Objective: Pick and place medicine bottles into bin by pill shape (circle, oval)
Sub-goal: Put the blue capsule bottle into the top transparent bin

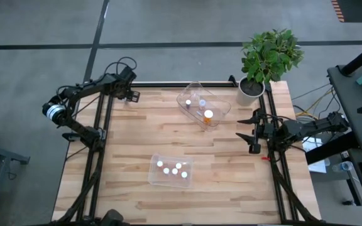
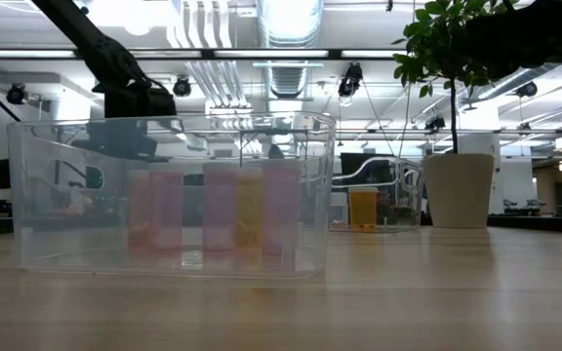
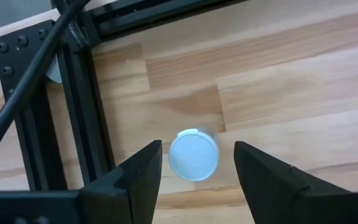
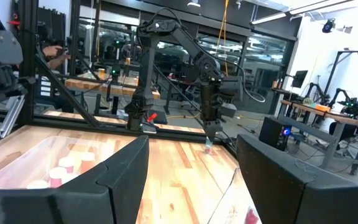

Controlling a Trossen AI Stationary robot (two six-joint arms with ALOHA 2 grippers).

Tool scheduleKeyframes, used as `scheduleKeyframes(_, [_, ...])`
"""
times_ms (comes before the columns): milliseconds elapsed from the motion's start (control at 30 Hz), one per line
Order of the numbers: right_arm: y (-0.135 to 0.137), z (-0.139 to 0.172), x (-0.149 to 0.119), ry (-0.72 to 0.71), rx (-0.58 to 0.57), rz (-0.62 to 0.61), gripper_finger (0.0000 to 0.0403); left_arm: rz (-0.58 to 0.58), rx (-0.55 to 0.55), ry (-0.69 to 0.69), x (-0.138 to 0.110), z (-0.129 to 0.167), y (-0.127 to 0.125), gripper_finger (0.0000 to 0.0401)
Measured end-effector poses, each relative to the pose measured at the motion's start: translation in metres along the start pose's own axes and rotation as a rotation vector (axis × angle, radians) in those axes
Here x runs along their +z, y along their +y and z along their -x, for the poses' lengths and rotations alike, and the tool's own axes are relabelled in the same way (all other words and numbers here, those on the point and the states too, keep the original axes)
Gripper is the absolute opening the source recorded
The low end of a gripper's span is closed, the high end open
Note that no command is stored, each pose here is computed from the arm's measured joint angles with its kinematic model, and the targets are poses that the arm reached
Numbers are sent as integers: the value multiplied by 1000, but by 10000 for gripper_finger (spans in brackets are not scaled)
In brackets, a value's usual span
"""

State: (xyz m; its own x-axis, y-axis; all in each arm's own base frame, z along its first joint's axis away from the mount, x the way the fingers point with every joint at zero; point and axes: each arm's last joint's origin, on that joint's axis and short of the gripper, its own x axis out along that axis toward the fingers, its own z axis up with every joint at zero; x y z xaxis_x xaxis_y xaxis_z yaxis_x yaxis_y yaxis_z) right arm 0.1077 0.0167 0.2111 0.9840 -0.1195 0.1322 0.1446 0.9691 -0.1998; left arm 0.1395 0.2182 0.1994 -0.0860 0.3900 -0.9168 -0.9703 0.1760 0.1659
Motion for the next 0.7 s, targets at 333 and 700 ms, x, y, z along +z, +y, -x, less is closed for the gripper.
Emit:
scheduleKeyframes(333, [0,0,0,0,0,0,233,-22,10,27,-10,-9,1,184])
scheduleKeyframes(700, [0,0,0,0,0,4,233,-8,-14,-39,-5,-11,-2,182])
